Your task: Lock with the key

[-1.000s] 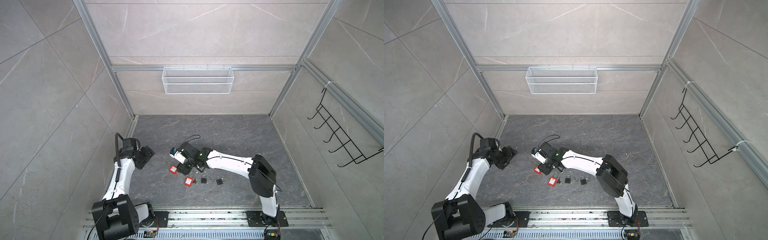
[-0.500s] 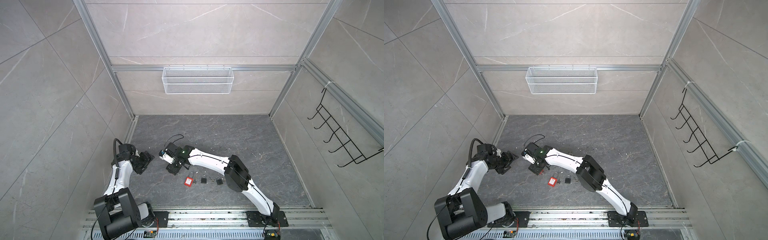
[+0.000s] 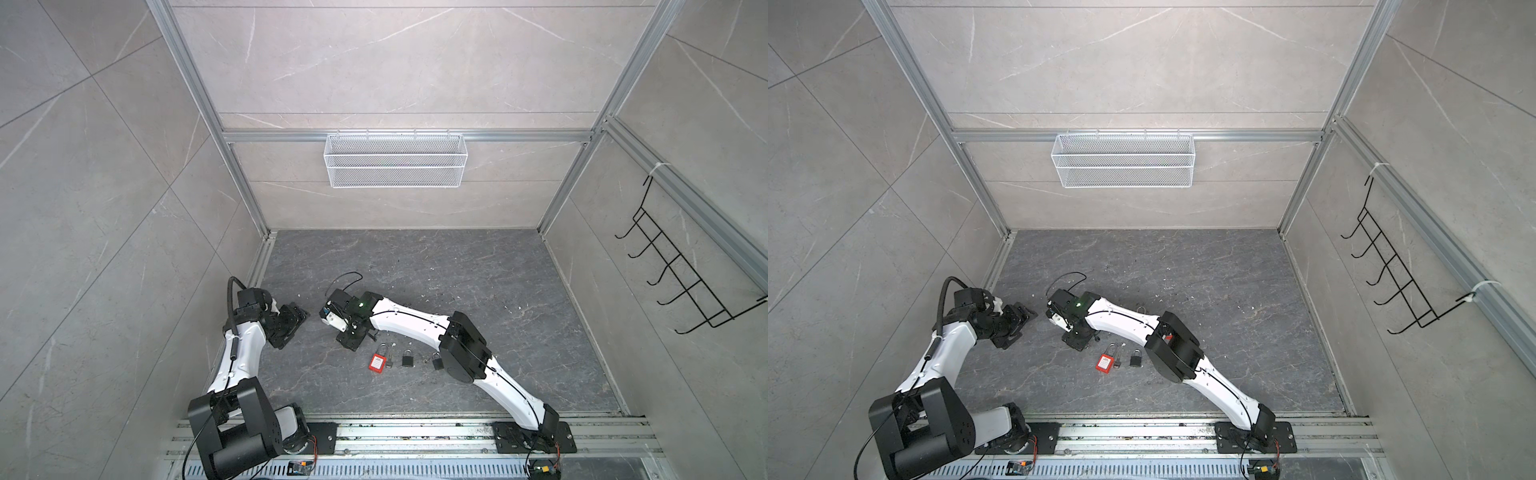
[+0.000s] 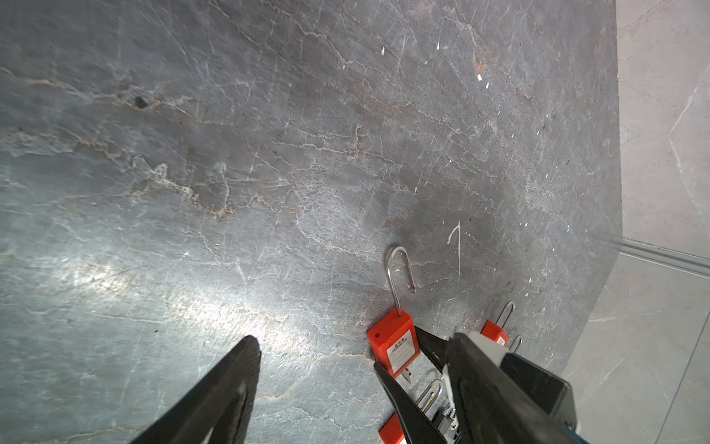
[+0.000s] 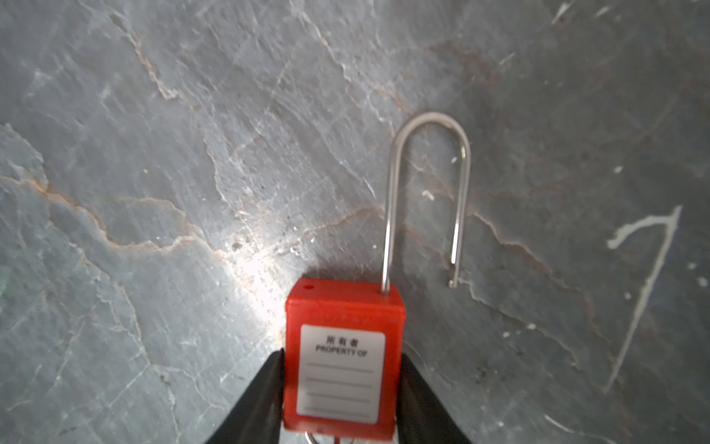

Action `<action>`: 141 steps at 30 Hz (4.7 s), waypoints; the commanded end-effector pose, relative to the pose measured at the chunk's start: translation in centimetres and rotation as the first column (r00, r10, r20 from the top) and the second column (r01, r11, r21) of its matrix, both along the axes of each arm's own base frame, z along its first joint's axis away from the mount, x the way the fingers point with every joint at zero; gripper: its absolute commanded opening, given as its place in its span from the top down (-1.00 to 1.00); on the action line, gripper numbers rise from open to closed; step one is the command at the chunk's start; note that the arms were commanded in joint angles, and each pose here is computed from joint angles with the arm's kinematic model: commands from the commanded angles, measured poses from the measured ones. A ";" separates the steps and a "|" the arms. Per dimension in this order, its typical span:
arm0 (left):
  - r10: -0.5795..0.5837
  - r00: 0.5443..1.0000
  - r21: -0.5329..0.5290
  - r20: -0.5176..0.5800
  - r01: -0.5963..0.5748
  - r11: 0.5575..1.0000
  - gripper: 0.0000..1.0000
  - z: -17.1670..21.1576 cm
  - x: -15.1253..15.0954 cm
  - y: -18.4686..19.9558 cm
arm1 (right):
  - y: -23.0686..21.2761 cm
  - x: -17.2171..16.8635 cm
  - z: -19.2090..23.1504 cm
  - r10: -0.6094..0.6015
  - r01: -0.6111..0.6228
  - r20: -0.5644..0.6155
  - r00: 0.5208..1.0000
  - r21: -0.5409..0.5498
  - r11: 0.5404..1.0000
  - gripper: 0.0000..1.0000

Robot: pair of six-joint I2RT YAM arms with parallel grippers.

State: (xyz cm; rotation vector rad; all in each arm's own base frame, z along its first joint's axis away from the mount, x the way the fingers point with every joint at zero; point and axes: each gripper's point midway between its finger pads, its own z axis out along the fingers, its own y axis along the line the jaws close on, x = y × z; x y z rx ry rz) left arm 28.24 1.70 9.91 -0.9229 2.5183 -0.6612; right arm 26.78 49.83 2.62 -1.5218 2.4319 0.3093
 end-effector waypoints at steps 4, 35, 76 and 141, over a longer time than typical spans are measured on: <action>-0.017 0.999 0.022 0.028 0.016 1.000 -0.58 0.7 -0.3 0.0 | -0.2 -0.4 -1.2 0.019 -0.019 -0.011 1.000 -0.039 0.999 0.21; -0.691 0.383 0.488 0.613 0.504 0.713 -0.24 12.0 -1.7 -12.8 | -15.4 -3.2 15.3 0.304 -0.390 0.356 0.884 0.200 0.899 0.40; -0.740 -0.491 0.791 0.460 0.605 0.090 0.43 13.6 -9.6 -26.3 | -20.2 -8.7 19.9 0.378 -0.475 0.358 0.854 0.240 0.847 0.41; -0.585 -0.557 0.745 0.589 0.655 0.127 1.00 14.5 -15.3 -29.7 | -19.9 -11.4 23.0 0.519 -0.555 0.198 0.832 0.280 0.783 0.76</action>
